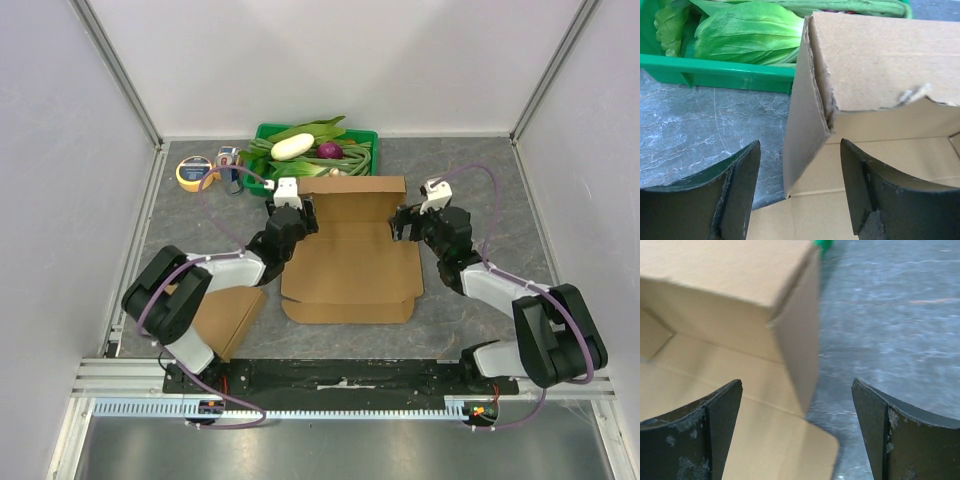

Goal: Fold the paper box

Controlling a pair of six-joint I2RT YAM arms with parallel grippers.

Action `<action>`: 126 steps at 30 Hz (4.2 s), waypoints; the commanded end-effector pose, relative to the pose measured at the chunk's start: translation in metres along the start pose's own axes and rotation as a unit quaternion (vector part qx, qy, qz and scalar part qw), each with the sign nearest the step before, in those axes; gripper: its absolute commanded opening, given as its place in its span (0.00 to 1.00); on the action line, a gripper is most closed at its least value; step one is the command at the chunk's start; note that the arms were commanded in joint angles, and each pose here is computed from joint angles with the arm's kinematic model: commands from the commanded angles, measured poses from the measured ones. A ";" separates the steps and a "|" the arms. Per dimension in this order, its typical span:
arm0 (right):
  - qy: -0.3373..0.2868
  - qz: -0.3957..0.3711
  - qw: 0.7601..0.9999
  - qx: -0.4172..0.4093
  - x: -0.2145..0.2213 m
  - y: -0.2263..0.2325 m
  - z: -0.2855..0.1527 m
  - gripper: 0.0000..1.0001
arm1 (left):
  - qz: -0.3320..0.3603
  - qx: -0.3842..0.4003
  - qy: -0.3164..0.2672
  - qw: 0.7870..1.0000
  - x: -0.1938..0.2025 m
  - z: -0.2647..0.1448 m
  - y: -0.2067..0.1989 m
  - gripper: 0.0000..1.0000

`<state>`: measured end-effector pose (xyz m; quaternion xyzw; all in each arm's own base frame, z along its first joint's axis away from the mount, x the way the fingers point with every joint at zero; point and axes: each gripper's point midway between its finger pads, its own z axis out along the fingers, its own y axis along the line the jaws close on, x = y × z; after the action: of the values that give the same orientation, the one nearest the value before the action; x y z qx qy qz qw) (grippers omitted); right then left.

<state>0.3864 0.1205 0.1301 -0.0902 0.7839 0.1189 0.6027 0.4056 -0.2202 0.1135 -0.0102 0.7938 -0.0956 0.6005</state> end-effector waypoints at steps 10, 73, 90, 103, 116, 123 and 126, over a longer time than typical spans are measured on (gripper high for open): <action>0.221 0.164 0.959 0.066 0.041 0.000 -0.049 0.98 | -0.102 0.012 0.033 0.994 -0.015 -0.074 0.037 0.72; 0.071 0.116 0.990 0.049 -0.163 -0.032 -0.182 0.98 | -0.097 0.317 0.353 0.875 -0.114 -0.255 -0.253 0.02; 0.091 -0.008 0.976 -0.197 -0.139 0.079 -0.213 0.98 | -0.476 -0.022 0.273 0.836 -0.205 -0.171 -0.109 0.02; 0.072 -0.002 0.947 -0.313 -0.105 0.139 -0.201 0.90 | -0.537 -0.119 0.249 0.797 -0.195 -0.162 -0.048 0.02; -0.005 -0.008 0.990 -0.138 -0.107 0.155 -0.127 0.26 | -0.556 -0.127 0.248 0.783 -0.192 -0.163 -0.037 0.02; 0.012 -0.041 0.994 -0.101 -0.111 0.126 -0.120 0.00 | -0.483 -0.075 0.189 0.851 -0.203 -0.165 -0.017 0.93; 0.055 -0.060 0.989 -0.127 -0.101 0.113 -0.111 0.00 | -0.377 0.047 0.130 0.916 -0.221 -0.173 -0.023 0.95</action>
<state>0.2596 0.2071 0.2450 -0.2003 0.7940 0.1699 0.5483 0.2955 -0.1952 0.3337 -0.4296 0.8034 -0.3072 0.2750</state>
